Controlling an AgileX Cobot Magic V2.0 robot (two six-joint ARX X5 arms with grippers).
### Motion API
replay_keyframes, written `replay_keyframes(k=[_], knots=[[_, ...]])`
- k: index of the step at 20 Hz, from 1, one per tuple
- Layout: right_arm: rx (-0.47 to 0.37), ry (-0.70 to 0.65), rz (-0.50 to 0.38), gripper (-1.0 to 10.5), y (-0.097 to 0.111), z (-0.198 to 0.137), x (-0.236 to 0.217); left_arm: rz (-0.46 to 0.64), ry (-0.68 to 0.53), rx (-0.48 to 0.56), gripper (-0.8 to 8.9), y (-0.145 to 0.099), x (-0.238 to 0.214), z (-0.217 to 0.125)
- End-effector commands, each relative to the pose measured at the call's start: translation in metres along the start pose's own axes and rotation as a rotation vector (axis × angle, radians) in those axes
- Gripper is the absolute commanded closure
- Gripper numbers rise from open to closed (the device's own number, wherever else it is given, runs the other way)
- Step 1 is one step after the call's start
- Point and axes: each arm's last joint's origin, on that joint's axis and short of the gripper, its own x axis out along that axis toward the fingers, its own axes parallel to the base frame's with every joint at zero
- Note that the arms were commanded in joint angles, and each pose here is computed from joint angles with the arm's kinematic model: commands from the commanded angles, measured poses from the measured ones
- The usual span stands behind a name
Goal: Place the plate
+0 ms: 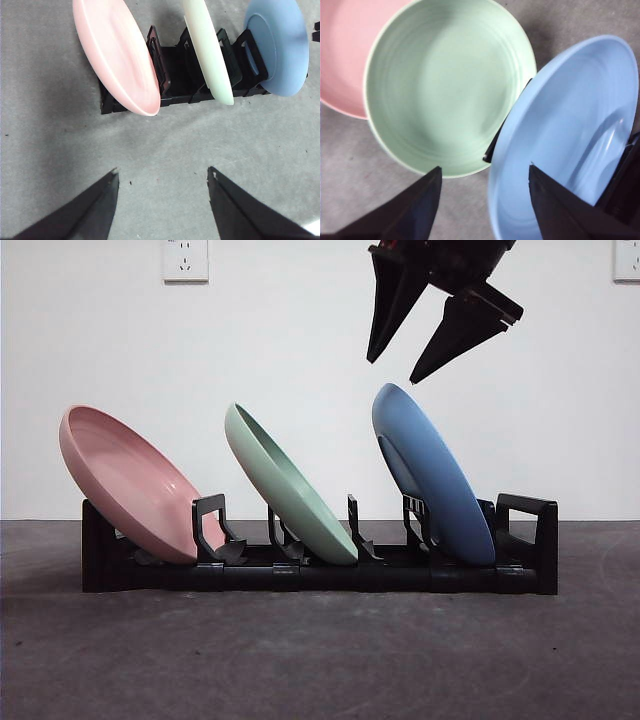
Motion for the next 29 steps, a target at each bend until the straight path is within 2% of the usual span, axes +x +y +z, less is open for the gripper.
replay_keyframes(k=[1,6,9,13,17,21,29], knots=[[-0.005,0.002,0.0,6.9,0.0,0.006,0.01,-0.007,-0.025,0.018,5.31,-0.002,-0.004,0.005],[-0.012,0.032,-0.007,7.6,-0.003,0.005,0.024,-0.008,-0.026,0.019,5.31,-0.002,-0.004,0.005],[-0.011,0.036,-0.007,8.7,-0.004,0.005,0.026,-0.008,-0.026,0.019,5.31,-0.002,-0.004,0.005],[-0.008,0.042,-0.003,9.3,-0.004,0.005,0.027,-0.007,-0.025,0.019,5.31,-0.002,-0.004,0.005],[0.015,0.042,0.013,9.3,-0.004,0.005,0.026,-0.008,-0.026,0.019,5.31,-0.002,-0.004,0.005],[0.023,0.045,0.09,9.3,0.001,0.006,0.016,-0.007,-0.024,0.019,5.31,-0.002,-0.004,0.005],[-0.022,-0.045,0.147,9.3,0.022,0.026,-0.049,-0.007,-0.023,0.018,5.31,-0.002,-0.004,0.005]])
